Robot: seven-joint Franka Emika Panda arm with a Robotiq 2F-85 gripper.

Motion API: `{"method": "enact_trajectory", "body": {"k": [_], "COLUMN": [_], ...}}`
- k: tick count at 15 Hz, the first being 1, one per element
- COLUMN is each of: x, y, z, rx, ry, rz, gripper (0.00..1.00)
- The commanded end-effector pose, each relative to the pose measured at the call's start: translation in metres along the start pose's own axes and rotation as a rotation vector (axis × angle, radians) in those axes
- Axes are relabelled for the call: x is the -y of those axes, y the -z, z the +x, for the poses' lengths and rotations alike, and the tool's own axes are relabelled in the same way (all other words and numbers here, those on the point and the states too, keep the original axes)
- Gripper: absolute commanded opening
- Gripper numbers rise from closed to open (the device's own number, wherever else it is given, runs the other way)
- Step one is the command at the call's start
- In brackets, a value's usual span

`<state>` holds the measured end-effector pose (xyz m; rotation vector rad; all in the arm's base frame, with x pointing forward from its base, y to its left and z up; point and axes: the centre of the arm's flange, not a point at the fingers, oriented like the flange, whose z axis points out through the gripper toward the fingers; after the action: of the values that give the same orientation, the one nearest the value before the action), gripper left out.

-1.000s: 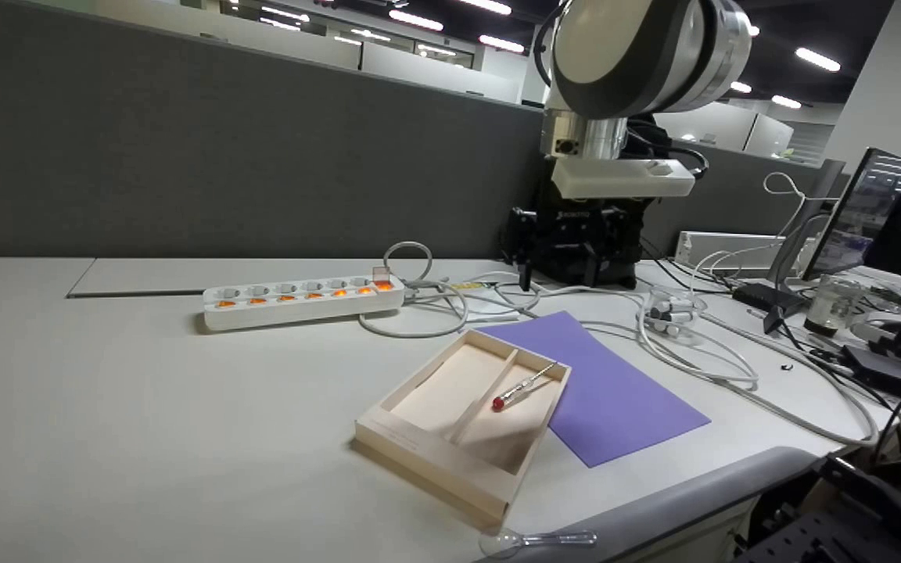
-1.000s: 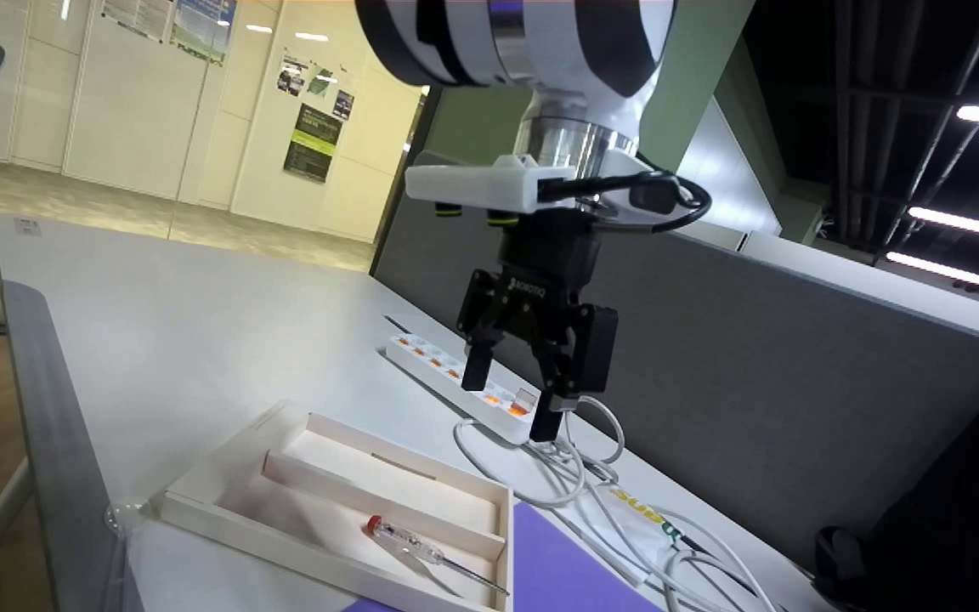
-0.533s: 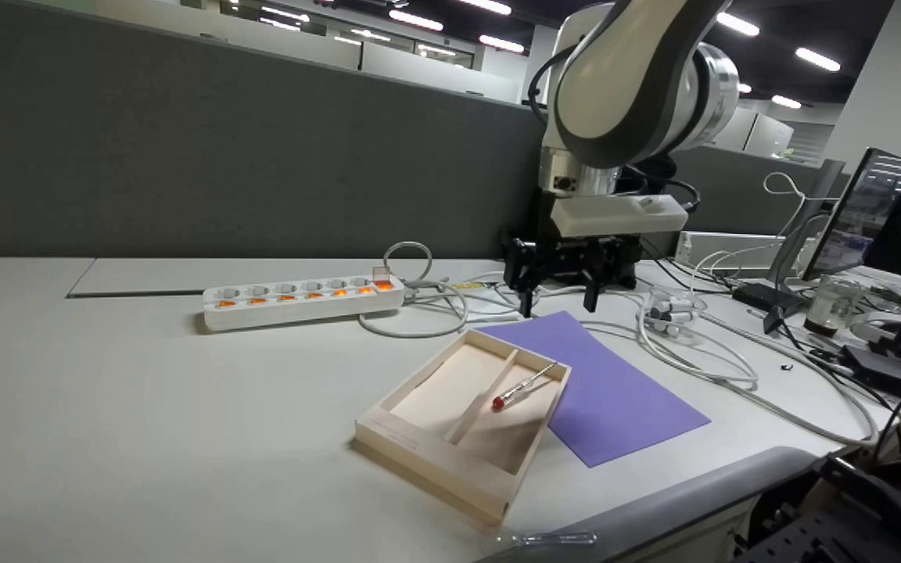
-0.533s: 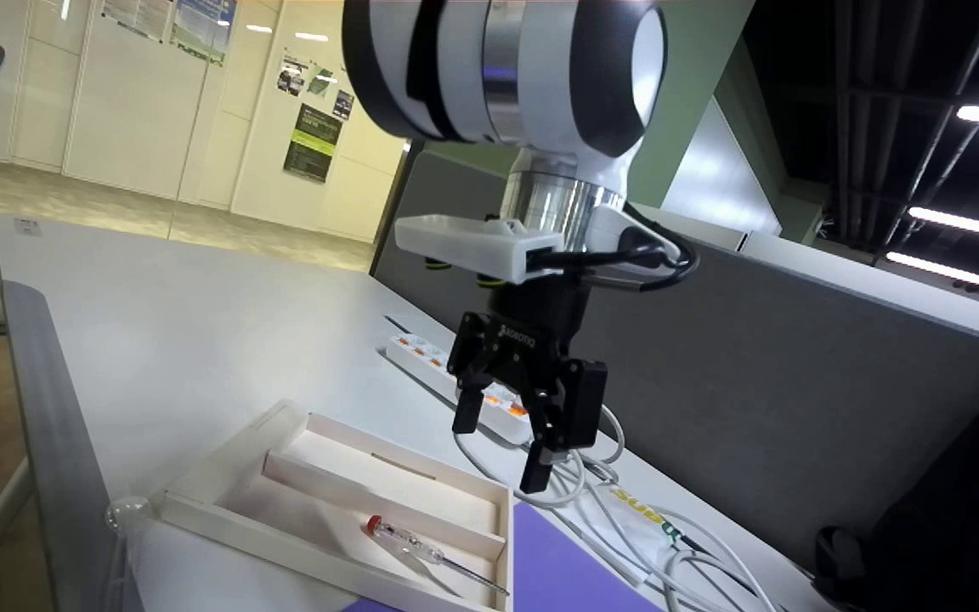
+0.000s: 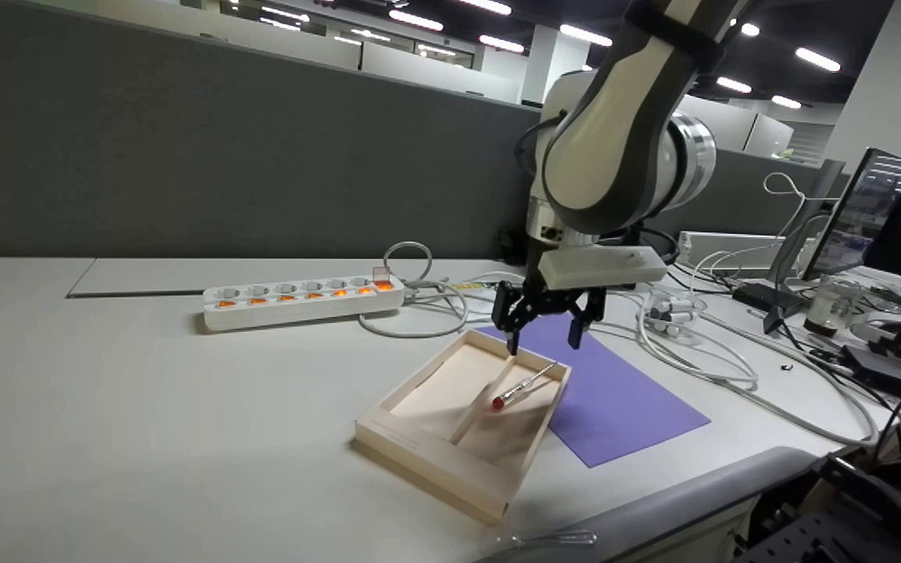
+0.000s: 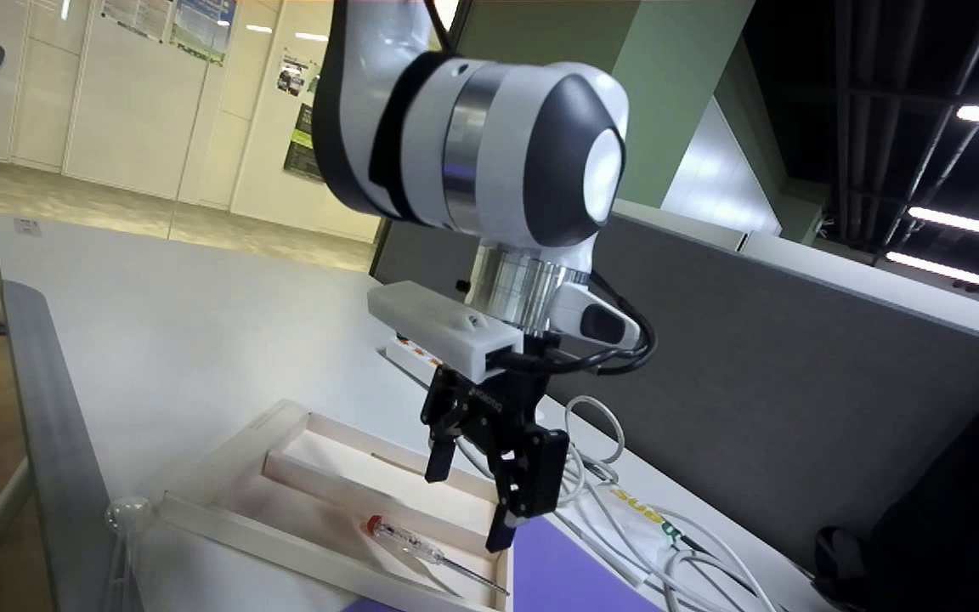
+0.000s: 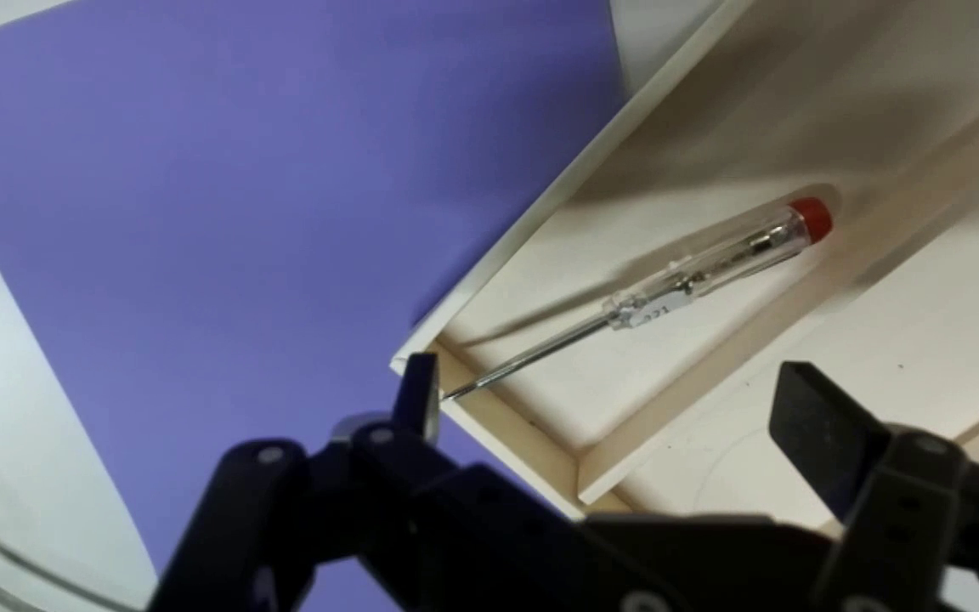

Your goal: Put the screwdriver on the tray onto the table

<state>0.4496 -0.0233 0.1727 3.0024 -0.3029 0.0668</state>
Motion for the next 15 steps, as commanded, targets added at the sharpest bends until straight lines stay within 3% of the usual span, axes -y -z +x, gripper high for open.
{"method": "enact_trajectory", "body": {"k": [1,15], "x": [0.005,-0.002], "y": [-0.016,-0.036], "z": [0.008,0.007], "rx": [-0.019,0.007], "ry": [0.028,0.055], "rz": [0.007,0.043], "gripper": [1.00,1.00]}}
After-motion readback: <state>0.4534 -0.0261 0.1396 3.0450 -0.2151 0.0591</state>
